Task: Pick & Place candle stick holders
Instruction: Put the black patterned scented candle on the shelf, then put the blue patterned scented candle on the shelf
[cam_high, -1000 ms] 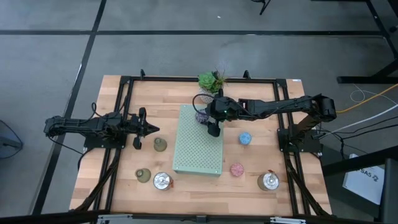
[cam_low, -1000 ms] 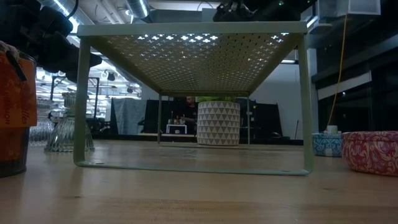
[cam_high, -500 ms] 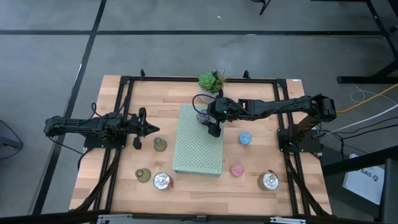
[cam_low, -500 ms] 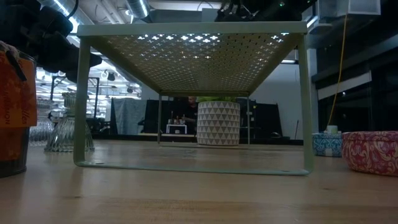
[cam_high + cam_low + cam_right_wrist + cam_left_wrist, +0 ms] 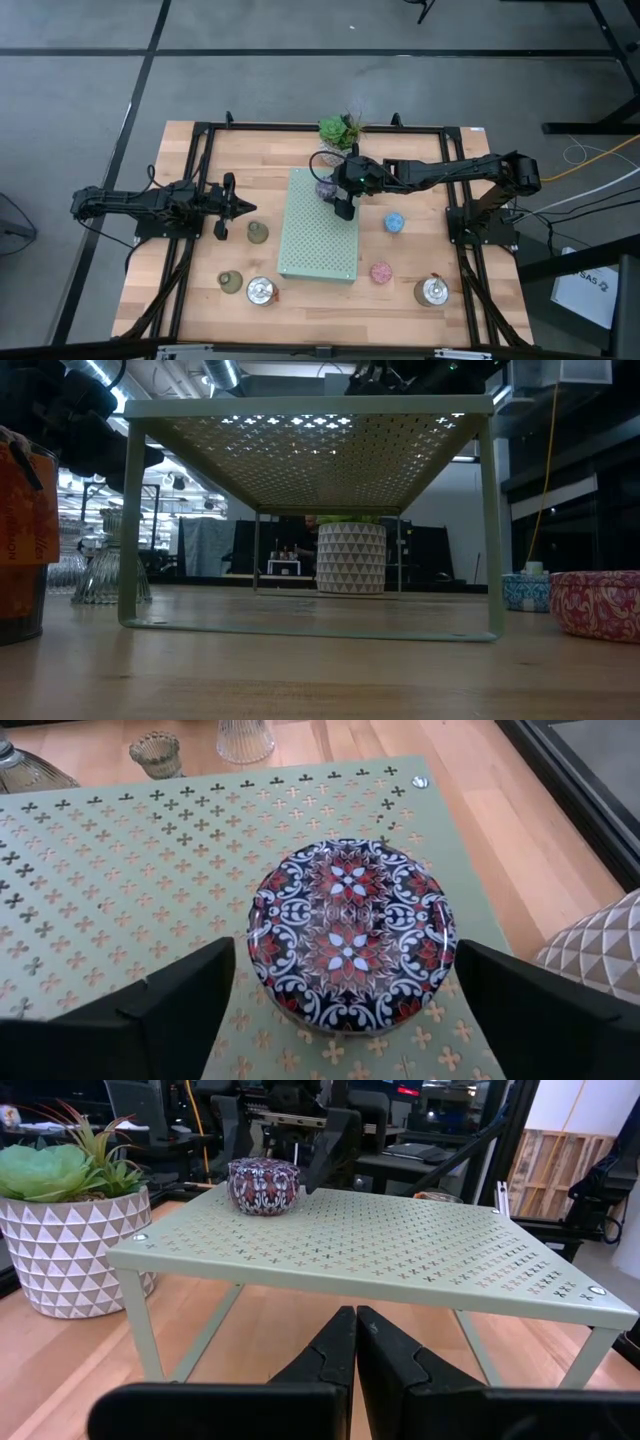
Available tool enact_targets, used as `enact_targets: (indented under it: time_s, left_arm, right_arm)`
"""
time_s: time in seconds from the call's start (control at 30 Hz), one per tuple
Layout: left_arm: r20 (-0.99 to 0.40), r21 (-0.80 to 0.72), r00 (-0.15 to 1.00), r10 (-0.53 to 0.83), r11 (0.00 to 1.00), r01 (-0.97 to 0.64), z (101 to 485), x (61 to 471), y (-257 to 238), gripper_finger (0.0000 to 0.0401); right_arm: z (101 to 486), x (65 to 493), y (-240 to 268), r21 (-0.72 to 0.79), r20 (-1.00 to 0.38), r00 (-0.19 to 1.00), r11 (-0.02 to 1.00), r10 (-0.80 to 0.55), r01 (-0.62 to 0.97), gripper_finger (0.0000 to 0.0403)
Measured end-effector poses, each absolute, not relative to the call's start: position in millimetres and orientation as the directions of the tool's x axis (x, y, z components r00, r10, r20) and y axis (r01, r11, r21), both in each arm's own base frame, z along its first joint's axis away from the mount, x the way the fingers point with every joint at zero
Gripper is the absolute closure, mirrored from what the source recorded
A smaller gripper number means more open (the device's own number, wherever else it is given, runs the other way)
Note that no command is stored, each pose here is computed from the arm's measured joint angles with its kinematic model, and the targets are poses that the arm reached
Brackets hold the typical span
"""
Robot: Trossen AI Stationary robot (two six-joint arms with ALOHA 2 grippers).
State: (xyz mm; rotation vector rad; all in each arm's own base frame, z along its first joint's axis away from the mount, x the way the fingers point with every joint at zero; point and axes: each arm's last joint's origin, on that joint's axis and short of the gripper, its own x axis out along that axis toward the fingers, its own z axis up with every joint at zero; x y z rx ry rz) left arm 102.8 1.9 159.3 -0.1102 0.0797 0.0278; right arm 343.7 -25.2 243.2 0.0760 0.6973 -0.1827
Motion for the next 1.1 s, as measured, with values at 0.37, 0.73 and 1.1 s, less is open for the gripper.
enact_targets:
  time_s: [0.37,0.73,1.1]
  left_arm:
    - [-0.081,-0.109,0.996,0.024,0.994,-0.032,159.3,102.8,1.9,0.0395]
    - [-0.081,-0.109,0.996,0.024,0.994,-0.032,159.3,102.8,1.9,0.0395]
    - [-0.081,-0.109,0.996,0.024,0.994,-0.032,159.3,102.8,1.9,0.0395]
  right_arm:
    - [259.8,340.0,-26.6,0.011,-0.581,0.806,0.988,-0.117,0.151,0.0023]
    - [300.1,312.9,-19.5,0.063,-0.495,0.867,0.998,0.051,-0.023,0.0023]
    - [295.4,292.8,-0.5,0.153,-0.631,0.758,0.985,0.164,-0.085,0.0023]
